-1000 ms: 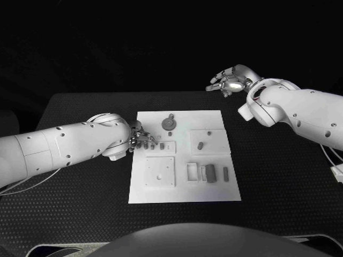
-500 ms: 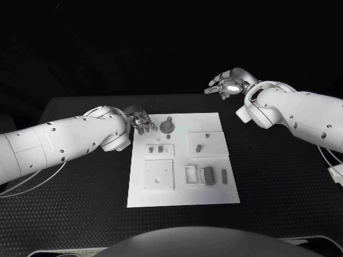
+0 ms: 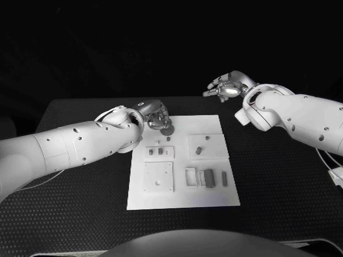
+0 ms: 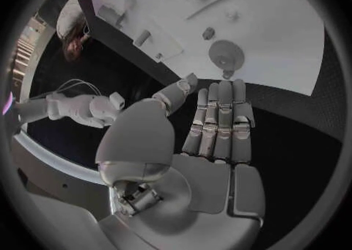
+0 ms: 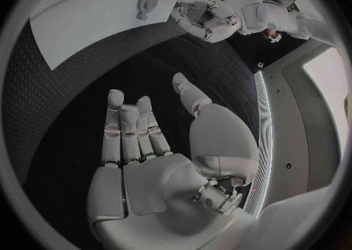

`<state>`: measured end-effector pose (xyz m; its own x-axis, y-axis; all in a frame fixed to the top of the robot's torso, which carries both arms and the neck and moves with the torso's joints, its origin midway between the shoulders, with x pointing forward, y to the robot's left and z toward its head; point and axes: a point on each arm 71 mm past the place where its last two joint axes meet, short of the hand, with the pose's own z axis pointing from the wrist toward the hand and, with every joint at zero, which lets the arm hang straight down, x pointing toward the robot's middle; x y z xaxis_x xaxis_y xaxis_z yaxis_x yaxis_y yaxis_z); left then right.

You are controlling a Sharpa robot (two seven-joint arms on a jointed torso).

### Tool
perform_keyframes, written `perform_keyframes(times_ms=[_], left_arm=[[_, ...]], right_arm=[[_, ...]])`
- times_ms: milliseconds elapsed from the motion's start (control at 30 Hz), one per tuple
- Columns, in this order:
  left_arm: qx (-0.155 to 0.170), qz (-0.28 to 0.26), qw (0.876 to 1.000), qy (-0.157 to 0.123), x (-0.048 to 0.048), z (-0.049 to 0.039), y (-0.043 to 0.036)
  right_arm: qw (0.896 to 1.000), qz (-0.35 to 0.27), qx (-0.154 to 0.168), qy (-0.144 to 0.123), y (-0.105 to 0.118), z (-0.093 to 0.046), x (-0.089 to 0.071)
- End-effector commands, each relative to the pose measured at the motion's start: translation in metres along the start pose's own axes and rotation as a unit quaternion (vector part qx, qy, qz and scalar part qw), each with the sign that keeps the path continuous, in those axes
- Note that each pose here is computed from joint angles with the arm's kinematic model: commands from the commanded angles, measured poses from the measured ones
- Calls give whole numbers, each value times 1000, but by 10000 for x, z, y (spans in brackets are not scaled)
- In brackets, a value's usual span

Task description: Assemble the parts on the task board

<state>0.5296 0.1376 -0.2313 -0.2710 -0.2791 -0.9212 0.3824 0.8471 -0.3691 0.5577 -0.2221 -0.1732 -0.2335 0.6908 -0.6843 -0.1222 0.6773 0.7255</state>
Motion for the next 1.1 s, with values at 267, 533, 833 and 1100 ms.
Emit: perform_keyframes(times_ms=[267, 533, 833, 1100], left_arm=[[50, 102, 993, 20, 195, 70, -85], [43, 108, 992, 47, 348, 93, -92], [31, 115, 990, 80, 396, 100, -72], [25, 120, 988, 98, 445, 115, -76]], right_arm=[[1000, 0, -7, 10, 22, 8, 35], [1000, 1, -7, 11, 27, 9, 40], [1000, 1, -7, 10, 28, 7, 39], [1000, 1, -8, 11, 38, 9, 48]])
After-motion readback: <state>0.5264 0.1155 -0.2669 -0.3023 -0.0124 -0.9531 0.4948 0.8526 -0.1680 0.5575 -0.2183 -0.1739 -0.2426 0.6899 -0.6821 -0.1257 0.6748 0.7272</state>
